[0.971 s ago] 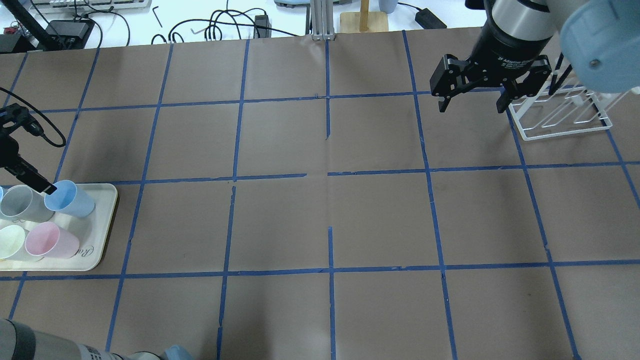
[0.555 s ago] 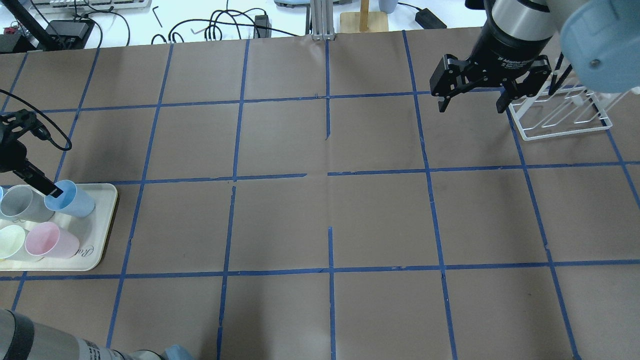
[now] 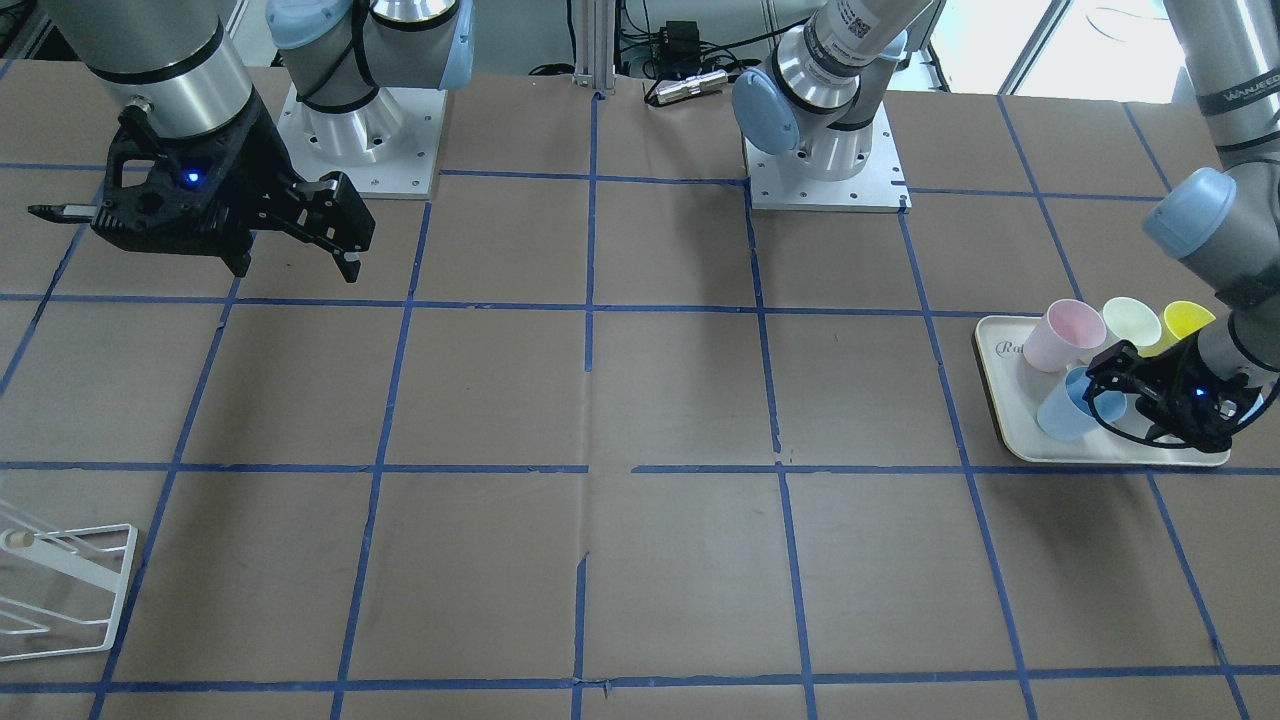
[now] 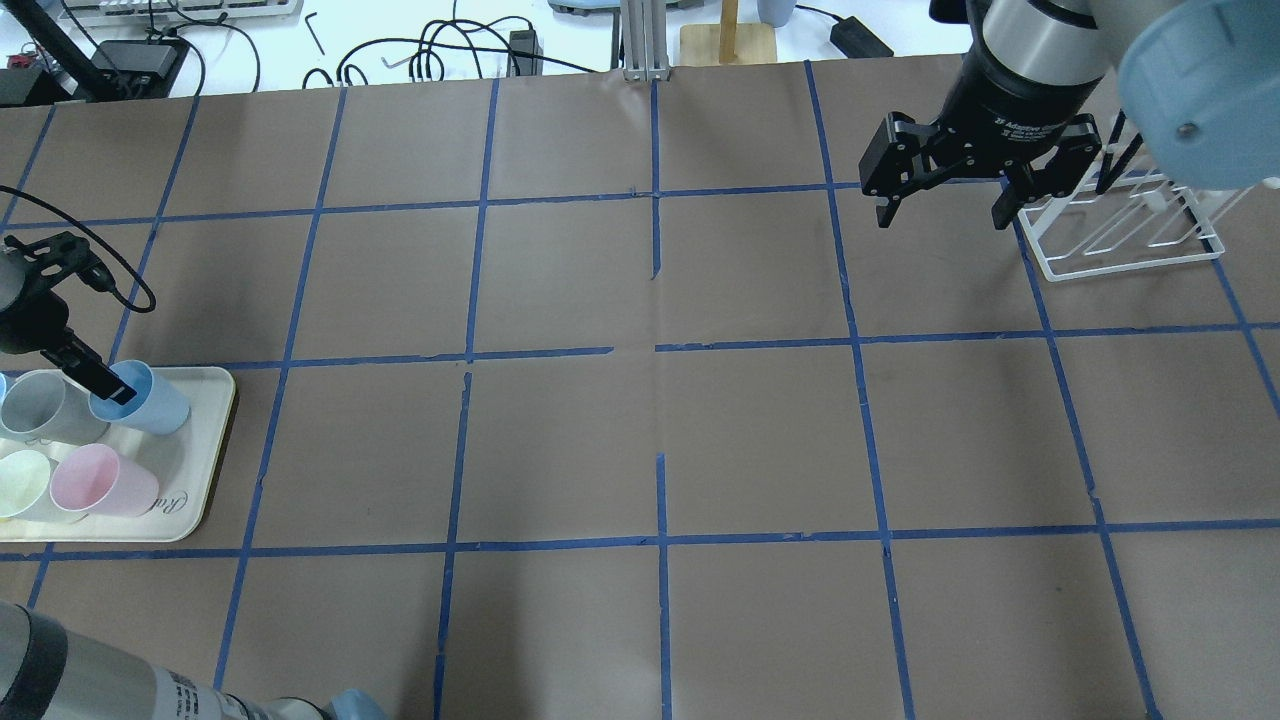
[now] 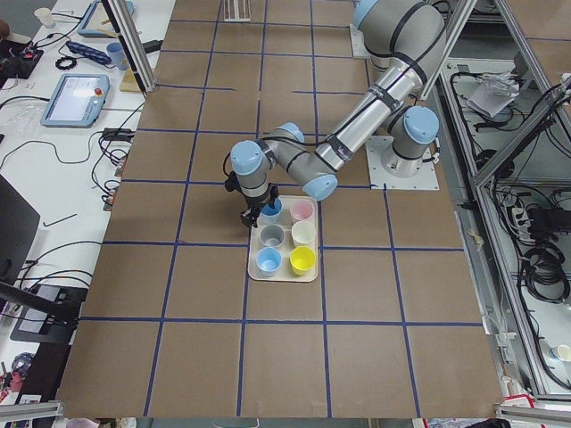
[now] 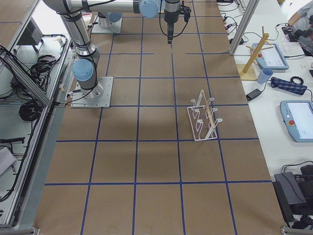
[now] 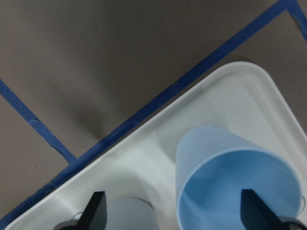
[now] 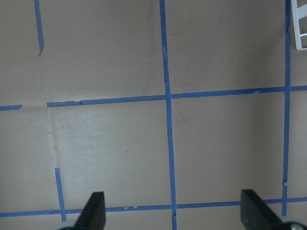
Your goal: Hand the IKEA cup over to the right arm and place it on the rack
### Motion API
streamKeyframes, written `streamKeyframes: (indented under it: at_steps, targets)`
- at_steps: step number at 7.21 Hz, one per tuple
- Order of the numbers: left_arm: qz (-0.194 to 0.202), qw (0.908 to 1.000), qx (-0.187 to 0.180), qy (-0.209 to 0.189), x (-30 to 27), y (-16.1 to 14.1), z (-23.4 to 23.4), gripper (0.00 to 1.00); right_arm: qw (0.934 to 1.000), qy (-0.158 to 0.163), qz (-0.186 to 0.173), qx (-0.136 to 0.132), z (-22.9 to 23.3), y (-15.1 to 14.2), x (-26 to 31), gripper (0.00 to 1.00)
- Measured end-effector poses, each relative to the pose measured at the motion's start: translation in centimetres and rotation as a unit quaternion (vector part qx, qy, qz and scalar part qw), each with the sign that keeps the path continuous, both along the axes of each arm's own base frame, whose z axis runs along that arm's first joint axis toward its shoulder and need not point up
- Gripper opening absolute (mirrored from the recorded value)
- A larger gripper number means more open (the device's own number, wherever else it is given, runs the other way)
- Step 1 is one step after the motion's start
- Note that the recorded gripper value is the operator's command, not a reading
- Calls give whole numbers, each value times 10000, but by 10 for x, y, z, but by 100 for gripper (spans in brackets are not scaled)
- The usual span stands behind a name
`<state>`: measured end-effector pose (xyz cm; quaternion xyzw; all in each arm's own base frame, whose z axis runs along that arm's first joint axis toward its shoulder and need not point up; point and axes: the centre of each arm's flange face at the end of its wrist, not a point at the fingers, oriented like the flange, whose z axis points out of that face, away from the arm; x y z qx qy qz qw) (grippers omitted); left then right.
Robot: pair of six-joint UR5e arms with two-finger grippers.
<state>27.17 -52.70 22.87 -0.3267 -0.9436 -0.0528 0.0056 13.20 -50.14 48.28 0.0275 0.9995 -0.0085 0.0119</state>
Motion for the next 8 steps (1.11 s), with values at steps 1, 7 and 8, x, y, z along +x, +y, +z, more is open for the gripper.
streamKeyframes:
  at_steps: [1,7,8]
  targets:
    - [-1,10000,10,8,0,0,-1,0,10000,-3,0,-1,0,0,0,100]
    - [688,9970,-340,10,-28,-27,30,0,10000,-5,0,0,0,0,0,100]
    - [1019,9939,-416,34,-51,-43,47,0,10000,-4,0,0,0,0,0,100]
